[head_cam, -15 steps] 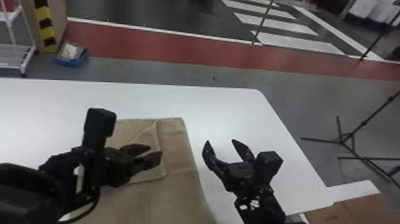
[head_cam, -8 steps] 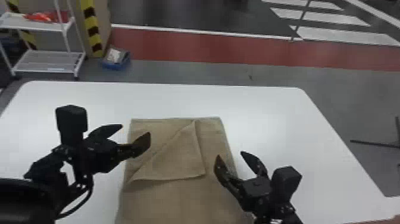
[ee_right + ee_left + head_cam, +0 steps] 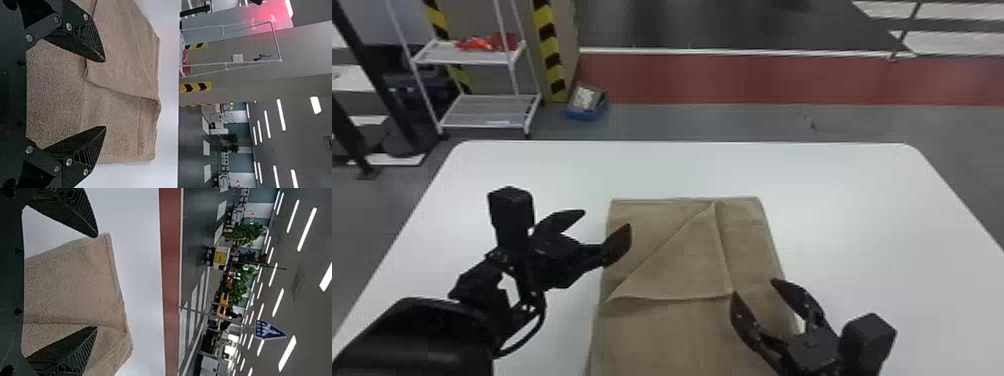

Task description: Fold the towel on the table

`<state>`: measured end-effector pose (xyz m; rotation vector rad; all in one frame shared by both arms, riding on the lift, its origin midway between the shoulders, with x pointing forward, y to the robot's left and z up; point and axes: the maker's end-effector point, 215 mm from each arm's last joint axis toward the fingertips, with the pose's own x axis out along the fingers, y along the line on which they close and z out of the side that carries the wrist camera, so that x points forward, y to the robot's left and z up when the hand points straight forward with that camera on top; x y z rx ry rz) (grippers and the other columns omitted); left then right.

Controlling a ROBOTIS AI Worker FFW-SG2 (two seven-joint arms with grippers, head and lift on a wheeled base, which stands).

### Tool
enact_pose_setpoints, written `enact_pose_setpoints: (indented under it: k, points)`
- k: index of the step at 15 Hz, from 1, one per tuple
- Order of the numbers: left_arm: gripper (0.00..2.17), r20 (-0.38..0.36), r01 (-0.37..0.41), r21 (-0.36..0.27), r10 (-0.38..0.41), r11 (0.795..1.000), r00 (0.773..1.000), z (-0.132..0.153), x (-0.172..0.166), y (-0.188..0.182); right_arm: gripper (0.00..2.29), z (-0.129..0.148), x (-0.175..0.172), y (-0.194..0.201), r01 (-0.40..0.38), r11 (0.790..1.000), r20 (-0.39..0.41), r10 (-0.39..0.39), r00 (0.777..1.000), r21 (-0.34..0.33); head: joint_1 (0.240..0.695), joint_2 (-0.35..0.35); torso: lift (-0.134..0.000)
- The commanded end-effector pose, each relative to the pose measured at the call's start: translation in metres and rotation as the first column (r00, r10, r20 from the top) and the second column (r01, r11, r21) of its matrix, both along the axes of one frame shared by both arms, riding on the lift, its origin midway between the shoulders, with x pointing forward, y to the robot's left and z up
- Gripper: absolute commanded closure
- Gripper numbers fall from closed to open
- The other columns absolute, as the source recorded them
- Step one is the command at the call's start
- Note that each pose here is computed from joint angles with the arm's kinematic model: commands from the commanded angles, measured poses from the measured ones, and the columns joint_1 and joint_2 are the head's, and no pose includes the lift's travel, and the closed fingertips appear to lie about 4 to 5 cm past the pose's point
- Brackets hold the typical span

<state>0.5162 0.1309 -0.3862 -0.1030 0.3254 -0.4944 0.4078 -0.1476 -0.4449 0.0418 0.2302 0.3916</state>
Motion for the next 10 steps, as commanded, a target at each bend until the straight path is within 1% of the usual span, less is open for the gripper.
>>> enact_pose_setpoints:
  k: [1, 2, 4, 7, 10]
  points:
    - [0.04, 0.0, 0.003, 0.0, -0.003, 1.0, 1.0, 0.0, 0.001, -0.002, 0.38, -0.003, -0.002, 0.0, -0.012, 0.999, 0.001, 0.012, 1.0, -0.046, 0.695, -0.02, -0.123]
    - [0.04, 0.0, 0.003, -0.003, -0.003, 1.0, 1.0, 0.0, 0.001, -0.002, 0.41, -0.003, 0.0, 0.001, -0.018, 0.998, 0.005, 0.018, 1.0, -0.065, 0.695, -0.021, -0.123]
    - [0.04, -0.004, 0.004, 0.0, -0.004, 1.0, 1.0, -0.002, 0.0, -0.002, 0.41, -0.004, 0.006, 0.003, -0.023, 0.996, 0.002, 0.023, 1.0, -0.081, 0.695, -0.021, -0.123]
    - [0.04, -0.018, 0.003, 0.002, -0.003, 1.0, 1.0, -0.009, -0.003, -0.001, 0.47, -0.016, 0.013, 0.013, -0.047, 0.993, -0.038, 0.043, 0.998, -0.108, 0.695, -0.017, -0.123]
    - [0.04, -0.023, 0.001, 0.001, -0.001, 1.0, 1.0, -0.012, -0.006, 0.001, 0.48, -0.021, 0.014, 0.018, -0.058, 0.991, -0.05, 0.053, 0.997, -0.119, 0.695, -0.006, -0.123]
